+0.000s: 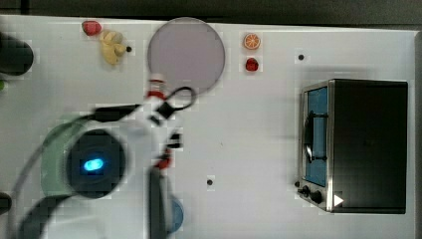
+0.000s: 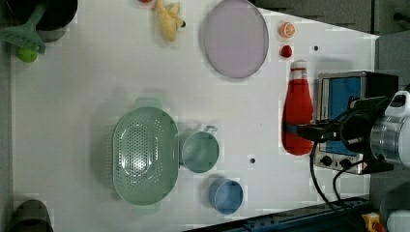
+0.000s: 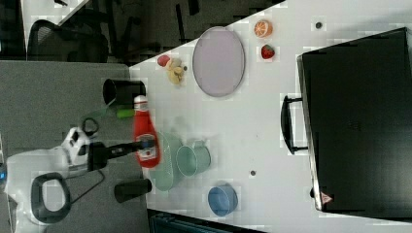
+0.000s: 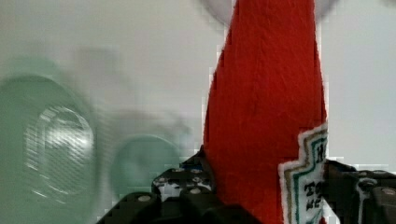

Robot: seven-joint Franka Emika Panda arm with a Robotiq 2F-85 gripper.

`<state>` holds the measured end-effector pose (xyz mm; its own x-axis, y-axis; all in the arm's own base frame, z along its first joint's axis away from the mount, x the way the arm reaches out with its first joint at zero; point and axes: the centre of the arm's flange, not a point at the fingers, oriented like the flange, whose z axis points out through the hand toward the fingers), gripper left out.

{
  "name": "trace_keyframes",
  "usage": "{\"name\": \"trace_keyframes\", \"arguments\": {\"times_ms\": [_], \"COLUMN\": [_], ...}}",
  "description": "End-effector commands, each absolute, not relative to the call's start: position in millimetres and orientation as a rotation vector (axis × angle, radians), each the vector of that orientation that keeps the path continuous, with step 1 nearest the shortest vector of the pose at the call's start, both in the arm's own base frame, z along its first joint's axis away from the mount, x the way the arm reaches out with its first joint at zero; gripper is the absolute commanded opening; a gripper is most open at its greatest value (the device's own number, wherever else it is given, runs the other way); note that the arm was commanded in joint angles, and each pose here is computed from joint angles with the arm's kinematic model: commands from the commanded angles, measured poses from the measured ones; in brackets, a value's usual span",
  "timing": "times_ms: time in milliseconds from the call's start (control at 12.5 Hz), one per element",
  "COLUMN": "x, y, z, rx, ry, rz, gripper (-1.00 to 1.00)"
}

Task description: Pick Ketchup from the table and place it in strainer.

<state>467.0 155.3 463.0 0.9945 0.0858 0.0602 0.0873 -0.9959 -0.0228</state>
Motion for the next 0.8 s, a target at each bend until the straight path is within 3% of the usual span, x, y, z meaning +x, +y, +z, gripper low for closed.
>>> {"name": "trace_keyframes", "arguments": {"times_ms": [80, 480, 800], "x": [434, 402, 395], "y": [251, 353, 387], "z": [425, 389, 343], "rx": [-3.093, -3.005, -2.941], "ry": [0.009, 0.103, 0.203], "rz": [0.069, 0.046, 0.084], "gripper": [0.29, 0.29, 0.29]}}
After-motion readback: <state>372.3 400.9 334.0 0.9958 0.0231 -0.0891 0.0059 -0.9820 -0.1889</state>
